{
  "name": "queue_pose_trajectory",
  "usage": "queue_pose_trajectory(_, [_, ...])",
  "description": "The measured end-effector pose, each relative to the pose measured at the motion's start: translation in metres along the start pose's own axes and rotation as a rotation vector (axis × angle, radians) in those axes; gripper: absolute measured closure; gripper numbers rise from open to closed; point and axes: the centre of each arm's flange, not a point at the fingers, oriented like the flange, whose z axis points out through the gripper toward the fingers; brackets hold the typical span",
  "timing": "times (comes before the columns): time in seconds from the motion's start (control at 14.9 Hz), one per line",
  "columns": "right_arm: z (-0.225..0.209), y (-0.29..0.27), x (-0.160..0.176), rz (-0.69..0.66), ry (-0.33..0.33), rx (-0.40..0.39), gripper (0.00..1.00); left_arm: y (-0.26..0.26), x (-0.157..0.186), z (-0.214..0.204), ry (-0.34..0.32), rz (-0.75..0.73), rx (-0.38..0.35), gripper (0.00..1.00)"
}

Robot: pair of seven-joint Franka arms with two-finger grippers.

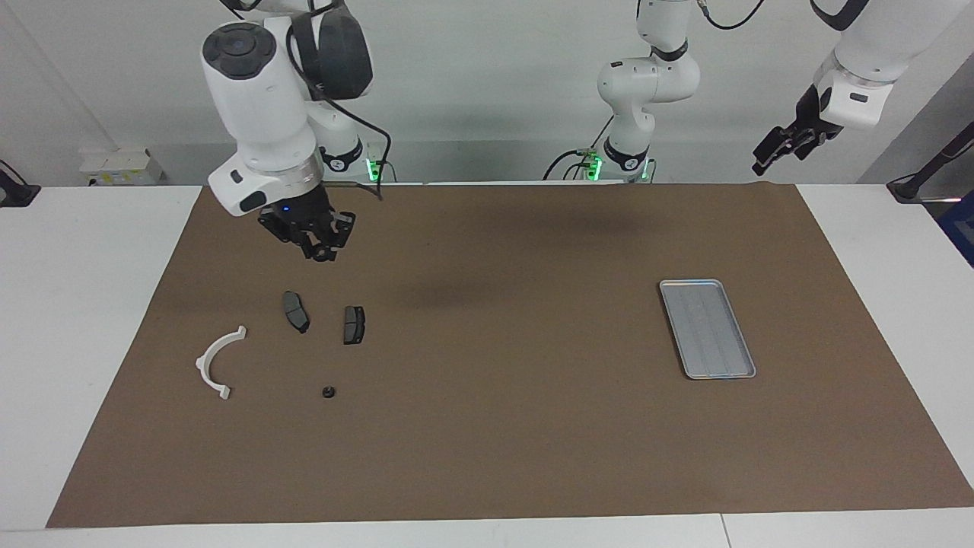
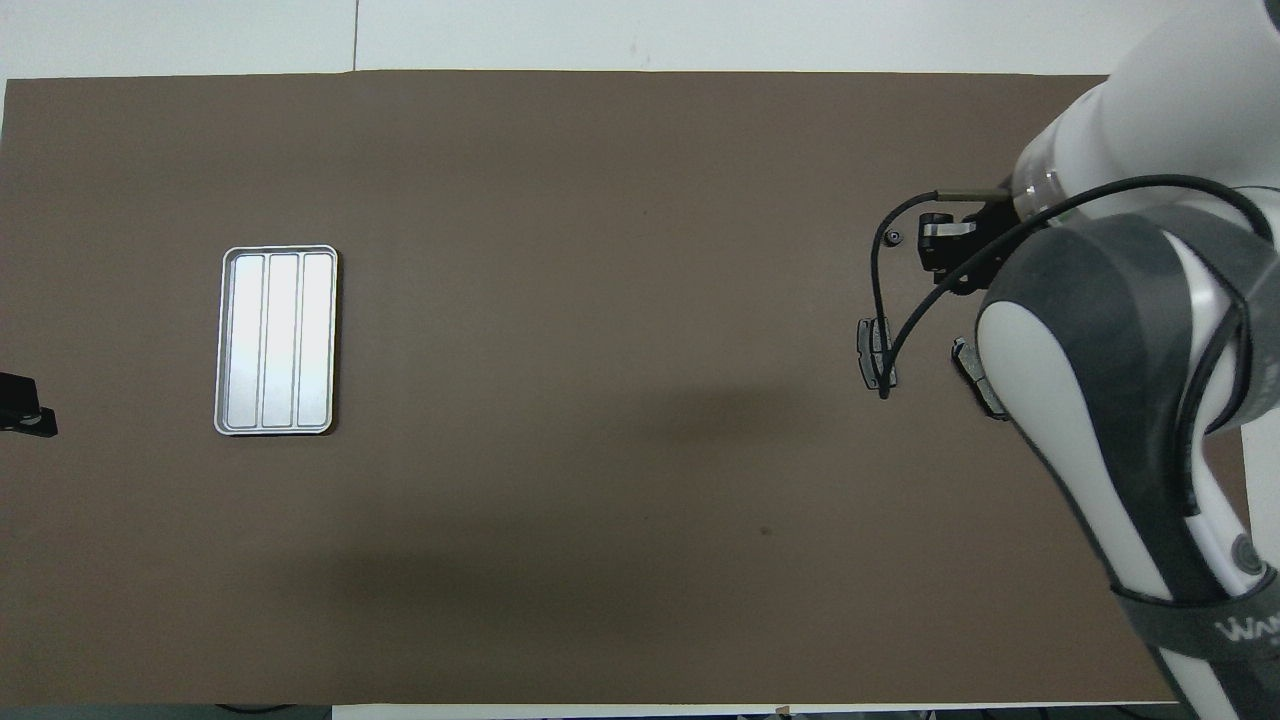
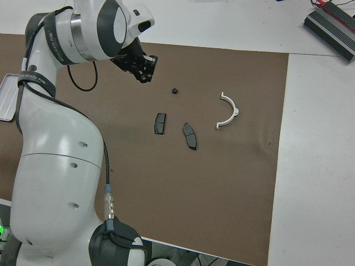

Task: Pick bearing gear from pile to tray
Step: 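Carry the black bearing toward the table center with the right gripper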

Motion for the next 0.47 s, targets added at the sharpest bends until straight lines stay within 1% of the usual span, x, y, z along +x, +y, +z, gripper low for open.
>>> queue_pose_trajectory(0.2, [-0.004,-0.051,-0.026,0.083,0.003,0.009,0.65,0.003,0.001,0.014,0.036,0.005,-0.012,0.00])
queue_pose_trajectory(0.47, [-0.004,-0.094,-0.052,0.184,-0.008,0.038,0.65,0.008,0.004,0.023,0.051,0.029,-0.030,0.00])
